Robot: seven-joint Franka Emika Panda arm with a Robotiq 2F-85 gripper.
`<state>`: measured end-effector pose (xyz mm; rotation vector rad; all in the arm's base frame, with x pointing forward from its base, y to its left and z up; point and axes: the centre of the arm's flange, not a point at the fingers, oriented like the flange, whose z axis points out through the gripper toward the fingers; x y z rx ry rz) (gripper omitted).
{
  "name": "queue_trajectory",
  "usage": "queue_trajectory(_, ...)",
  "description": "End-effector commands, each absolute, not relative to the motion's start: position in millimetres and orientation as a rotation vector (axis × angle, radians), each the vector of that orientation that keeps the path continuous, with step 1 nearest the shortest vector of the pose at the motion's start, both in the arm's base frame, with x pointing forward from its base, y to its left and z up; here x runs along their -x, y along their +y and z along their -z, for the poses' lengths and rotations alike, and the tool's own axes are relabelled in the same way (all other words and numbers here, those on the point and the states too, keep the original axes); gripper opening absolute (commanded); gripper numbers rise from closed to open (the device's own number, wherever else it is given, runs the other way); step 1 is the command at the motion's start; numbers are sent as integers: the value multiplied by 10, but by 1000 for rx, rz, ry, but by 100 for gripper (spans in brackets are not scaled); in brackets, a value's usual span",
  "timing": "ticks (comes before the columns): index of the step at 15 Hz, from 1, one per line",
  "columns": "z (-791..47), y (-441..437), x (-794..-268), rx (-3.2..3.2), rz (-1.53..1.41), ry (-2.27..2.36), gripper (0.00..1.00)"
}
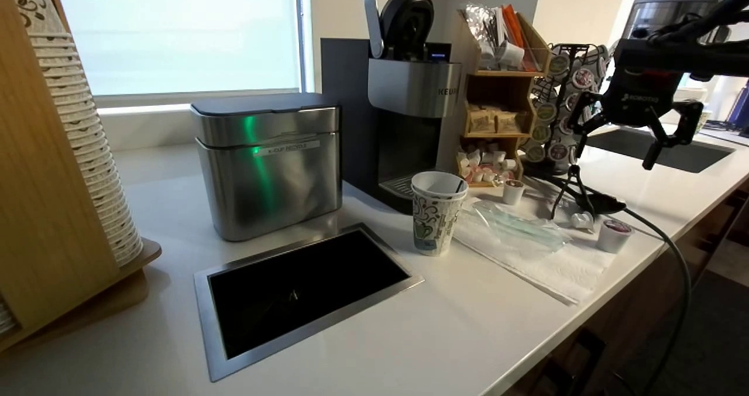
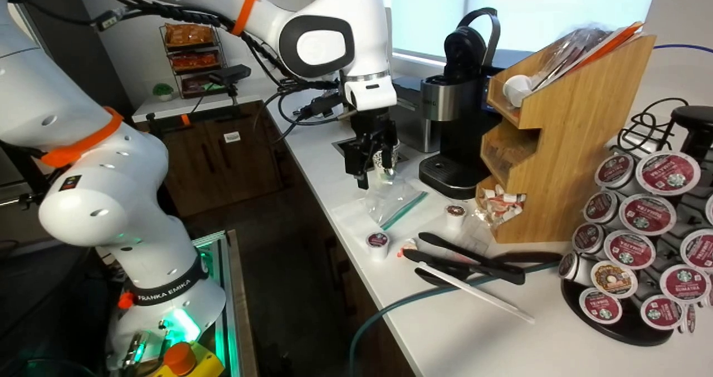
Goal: Put the straw on the wooden stand and put the cup on the stand of cups
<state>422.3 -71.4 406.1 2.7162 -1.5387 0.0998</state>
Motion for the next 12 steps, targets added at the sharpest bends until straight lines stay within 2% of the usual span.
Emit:
queue_trajectory(1,-4017,-757,-4250,-2691,-128,-1618,100)
queue_trajectory(7,-3648,-1680,-4065,-2562,-46,-1726,100)
queue_trajectory(12,-3388,-2602,-3999,-2562,11,-1524,100)
